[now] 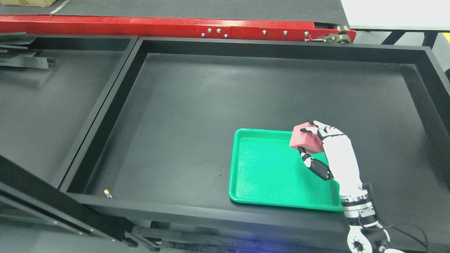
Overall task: Pick pink block from left shelf to tray
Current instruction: 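Lift the pink block out of the green tray with the right hand, then carry the held pink block while turning toward the blue tray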
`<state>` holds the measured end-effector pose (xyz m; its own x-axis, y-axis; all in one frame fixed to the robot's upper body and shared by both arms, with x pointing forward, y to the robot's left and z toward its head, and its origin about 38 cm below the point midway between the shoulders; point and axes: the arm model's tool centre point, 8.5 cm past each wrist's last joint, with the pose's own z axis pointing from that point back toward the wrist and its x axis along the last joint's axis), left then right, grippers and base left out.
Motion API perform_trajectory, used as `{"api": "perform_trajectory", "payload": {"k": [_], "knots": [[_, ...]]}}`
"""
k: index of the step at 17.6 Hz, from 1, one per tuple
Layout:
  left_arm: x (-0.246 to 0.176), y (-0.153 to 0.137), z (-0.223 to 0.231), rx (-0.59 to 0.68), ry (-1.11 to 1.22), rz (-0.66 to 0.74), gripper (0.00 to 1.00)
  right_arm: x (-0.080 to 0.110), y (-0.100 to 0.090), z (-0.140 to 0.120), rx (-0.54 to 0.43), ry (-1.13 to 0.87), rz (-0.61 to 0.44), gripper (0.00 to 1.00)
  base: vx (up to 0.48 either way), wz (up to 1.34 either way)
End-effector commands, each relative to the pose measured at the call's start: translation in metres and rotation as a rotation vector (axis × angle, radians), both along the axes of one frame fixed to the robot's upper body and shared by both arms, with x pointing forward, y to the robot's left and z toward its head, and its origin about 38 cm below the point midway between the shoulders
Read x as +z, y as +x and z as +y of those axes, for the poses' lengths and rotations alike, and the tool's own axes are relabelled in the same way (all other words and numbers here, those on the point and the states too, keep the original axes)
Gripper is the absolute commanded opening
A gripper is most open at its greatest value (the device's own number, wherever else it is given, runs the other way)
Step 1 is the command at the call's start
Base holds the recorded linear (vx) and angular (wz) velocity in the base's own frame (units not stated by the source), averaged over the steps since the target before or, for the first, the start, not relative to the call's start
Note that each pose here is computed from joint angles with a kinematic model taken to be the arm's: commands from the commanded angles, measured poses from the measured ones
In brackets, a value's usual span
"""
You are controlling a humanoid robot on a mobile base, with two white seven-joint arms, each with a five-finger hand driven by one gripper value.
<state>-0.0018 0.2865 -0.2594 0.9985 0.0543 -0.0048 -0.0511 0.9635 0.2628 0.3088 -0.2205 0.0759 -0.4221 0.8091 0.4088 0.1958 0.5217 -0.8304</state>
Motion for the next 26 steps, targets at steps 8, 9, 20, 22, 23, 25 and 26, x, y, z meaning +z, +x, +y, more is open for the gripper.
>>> {"api": "perform_trajectory", "payload": {"k": [8, 9, 20, 22, 23, 25, 26], "knots": [[0.001, 0.026, 0.011, -0.004, 0.017, -0.048, 1.0, -0.001, -0.004, -0.008, -0.027, 0.012, 0.002, 0.03, -0.153, 0.14], [0.001, 0.025, 0.011, -0.004, 0.017, -0.047, 1.0, -0.001, -0.004, -0.008, -0.027, 0.012, 0.004, 0.03, -0.149, 0.43], [0.001, 0.025, 0.011, -0.004, 0.017, -0.047, 1.0, -0.001, -0.006, -0.007, -0.024, 0.024, 0.002, 0.04, -0.178, 0.66], [0.001, 0.026, 0.011, -0.004, 0.017, -0.048, 1.0, 0.003, -0.007, -0.008, -0.009, 0.072, -0.023, 0.04, -0.199, 0.69], [0.001, 0.025, 0.011, -0.004, 0.017, -0.047, 1.0, 0.005, -0.008, -0.008, -0.001, 0.091, -0.033, 0.05, -0.209, 0.68], [0.001, 0.025, 0.011, -0.004, 0.017, -0.047, 1.0, 0.008, -0.011, -0.006, 0.029, 0.11, -0.051, 0.05, -0.195, 0.7], [0.001, 0.025, 0.011, -0.004, 0.017, -0.047, 1.0, 0.008, -0.012, -0.004, 0.052, 0.112, -0.056, 0.05, -0.191, 0.75]]}}
